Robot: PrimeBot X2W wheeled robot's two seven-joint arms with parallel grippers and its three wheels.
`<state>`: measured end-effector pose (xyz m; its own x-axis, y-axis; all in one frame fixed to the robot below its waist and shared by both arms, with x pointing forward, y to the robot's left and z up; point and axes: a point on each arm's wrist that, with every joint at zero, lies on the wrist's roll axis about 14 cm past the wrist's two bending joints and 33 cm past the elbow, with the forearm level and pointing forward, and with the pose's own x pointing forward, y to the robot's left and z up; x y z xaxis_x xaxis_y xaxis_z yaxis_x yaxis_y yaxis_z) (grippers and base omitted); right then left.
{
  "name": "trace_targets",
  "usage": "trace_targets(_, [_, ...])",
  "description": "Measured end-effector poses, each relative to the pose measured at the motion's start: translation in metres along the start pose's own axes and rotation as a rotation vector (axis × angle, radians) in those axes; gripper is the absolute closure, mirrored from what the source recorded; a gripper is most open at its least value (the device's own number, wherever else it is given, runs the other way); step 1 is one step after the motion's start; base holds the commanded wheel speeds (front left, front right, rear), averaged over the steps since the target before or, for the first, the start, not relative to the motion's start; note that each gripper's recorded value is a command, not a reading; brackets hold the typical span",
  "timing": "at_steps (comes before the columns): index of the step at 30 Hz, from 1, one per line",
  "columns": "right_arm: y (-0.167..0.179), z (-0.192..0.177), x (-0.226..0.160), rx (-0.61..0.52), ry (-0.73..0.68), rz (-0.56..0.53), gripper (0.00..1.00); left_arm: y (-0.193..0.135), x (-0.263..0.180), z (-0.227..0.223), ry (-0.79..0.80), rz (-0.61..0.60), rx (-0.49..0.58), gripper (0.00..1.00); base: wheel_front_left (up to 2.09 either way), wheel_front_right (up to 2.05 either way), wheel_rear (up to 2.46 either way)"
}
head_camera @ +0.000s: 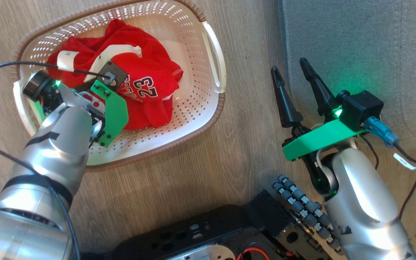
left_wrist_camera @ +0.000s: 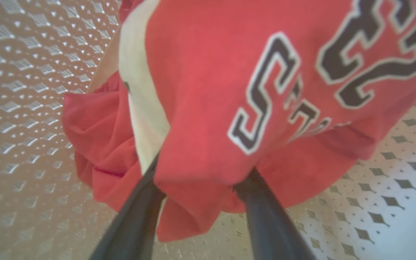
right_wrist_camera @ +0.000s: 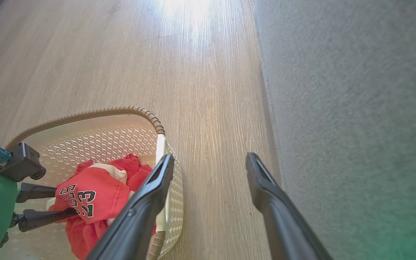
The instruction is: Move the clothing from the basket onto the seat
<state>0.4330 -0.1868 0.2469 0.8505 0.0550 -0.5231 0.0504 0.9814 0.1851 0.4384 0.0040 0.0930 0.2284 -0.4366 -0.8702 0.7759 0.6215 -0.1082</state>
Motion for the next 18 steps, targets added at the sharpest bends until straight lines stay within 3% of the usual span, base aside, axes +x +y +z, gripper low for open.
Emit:
trace_targets(1, [0.0, 0.0, 0.0, 0.0, 0.0, 0.0, 0.0, 0.0, 0.0, -0.001, 0.004, 0.0, 0.001, 1.0, 0.0, 0.0, 0.0])
trace_targets(18, [0.006, 0.015, 0.0, -0.023, -0.025, 0.012, 0.0, 0.012, -0.033, 0.033, -0.115, 0.045, -0.035, 1.0, 0.0, 0.0, 0.0])
